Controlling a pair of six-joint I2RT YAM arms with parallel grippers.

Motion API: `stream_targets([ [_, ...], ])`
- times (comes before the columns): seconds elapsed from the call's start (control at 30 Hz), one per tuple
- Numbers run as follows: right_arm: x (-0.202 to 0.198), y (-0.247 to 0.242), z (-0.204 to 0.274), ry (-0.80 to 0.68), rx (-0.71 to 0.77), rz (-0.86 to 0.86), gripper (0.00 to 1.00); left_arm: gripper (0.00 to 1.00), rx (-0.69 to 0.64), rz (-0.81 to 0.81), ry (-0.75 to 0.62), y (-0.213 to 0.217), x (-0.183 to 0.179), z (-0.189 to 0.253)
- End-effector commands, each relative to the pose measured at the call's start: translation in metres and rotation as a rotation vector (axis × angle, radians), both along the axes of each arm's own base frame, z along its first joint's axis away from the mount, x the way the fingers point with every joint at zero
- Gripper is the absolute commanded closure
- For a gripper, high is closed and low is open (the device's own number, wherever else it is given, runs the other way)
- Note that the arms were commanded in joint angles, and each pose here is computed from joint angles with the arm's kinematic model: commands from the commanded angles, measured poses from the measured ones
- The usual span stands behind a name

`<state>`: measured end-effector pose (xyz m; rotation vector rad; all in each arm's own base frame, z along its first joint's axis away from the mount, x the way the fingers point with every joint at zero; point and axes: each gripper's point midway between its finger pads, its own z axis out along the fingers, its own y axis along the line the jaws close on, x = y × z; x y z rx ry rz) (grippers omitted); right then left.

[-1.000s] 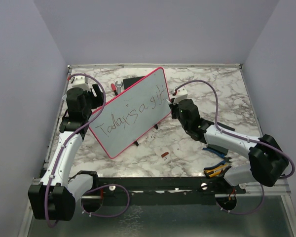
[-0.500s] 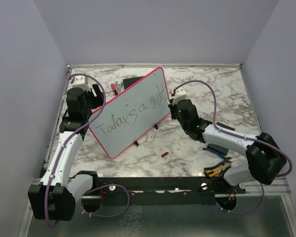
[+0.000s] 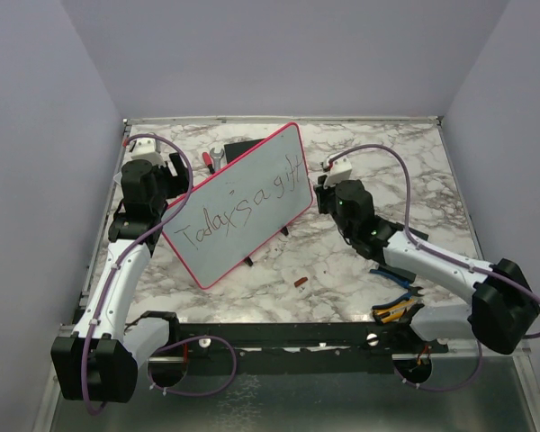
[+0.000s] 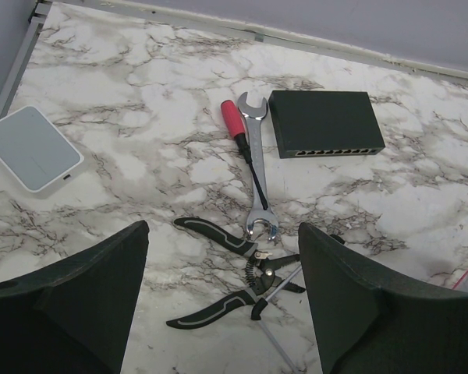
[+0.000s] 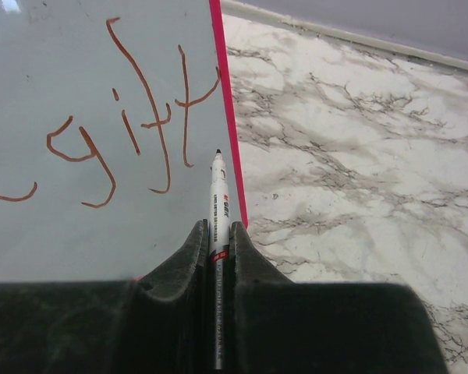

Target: Write a sentence on the whiteboard

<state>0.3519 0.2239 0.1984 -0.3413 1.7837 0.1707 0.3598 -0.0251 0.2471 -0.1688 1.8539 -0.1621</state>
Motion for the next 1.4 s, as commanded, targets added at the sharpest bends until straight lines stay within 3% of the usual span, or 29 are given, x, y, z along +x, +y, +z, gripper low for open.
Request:
stream_targets([
  [0.0, -0.008, -0.014, 0.004, 0.012, 0.008, -0.039, 0.99, 0.20, -0.004, -0.002, 0.006, -0.001, -0.006, -0.002],
  [0.43, -0.013, -0.038, 0.016, 0.034, 0.062, -0.064, 0.99, 0.05, 0.017, 0.128, -0.094, 0.026, -0.010, 0.038],
  [0.87, -0.019, -0.057, 0.028, -0.006, 0.100, -0.095, 1.00, 0.04, 0.018, 0.217, -0.166, 0.045, -0.027, 0.077],
  [1.03, -0.023, -0.065, 0.033, -0.047, 0.118, -0.114, 0.99, 0.04, 0.008, 0.201, -0.254, 0.043, -0.040, 0.125],
  [1.17, -0.029, -0.073, 0.042, -0.092, 0.156, -0.125, 0.99, 0.04, -0.028, 0.061, -0.314, 0.016, -0.045, 0.171],
  [1.37, -0.038, -0.073, 0.044, -0.093, 0.194, -0.109, 0.99, 0.10, -0.131, -0.357, -0.302, -0.074, -0.041, 0.207],
])
